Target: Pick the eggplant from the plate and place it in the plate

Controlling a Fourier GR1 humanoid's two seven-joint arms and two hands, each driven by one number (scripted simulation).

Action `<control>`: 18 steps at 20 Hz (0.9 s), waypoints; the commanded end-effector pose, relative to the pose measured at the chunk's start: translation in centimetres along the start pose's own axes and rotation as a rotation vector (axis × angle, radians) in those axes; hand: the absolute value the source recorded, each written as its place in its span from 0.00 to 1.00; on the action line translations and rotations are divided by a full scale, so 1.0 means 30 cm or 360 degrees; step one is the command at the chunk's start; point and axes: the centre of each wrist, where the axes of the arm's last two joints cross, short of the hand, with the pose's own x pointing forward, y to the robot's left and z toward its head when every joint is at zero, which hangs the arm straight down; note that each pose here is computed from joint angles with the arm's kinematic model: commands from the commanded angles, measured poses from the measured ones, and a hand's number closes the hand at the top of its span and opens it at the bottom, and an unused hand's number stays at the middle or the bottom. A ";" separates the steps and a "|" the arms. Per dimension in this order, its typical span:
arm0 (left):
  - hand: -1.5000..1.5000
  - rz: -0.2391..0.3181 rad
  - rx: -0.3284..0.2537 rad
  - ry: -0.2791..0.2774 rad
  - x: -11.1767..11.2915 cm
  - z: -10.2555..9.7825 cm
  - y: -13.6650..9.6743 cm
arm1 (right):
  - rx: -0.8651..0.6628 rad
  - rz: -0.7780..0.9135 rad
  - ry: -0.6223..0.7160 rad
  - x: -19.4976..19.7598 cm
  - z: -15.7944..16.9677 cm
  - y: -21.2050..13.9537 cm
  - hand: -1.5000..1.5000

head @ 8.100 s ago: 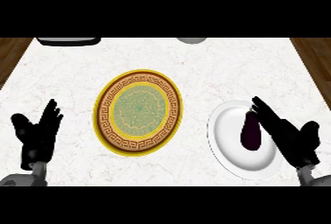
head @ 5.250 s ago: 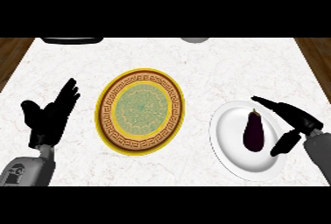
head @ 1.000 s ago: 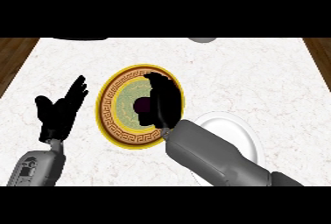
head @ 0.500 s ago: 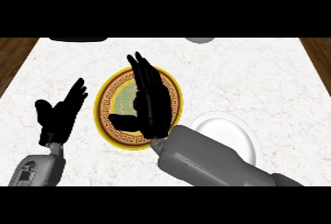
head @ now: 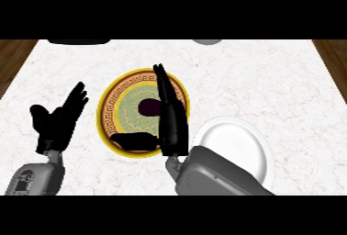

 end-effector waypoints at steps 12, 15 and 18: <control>0.50 -0.0005 0.0030 0.0022 -0.079 0.028 -0.001 | -0.0033 -0.0015 -0.0058 -0.224 0.040 -0.183 0.00; 0.50 0.0002 0.0041 0.0026 -0.044 -0.023 0.024 | -0.0010 0.0038 -0.0019 -0.190 0.060 -0.228 0.00; 0.50 0.0013 0.0028 0.0013 -0.042 0.042 0.038 | -0.0042 0.0067 0.0006 -0.231 0.015 -0.240 0.00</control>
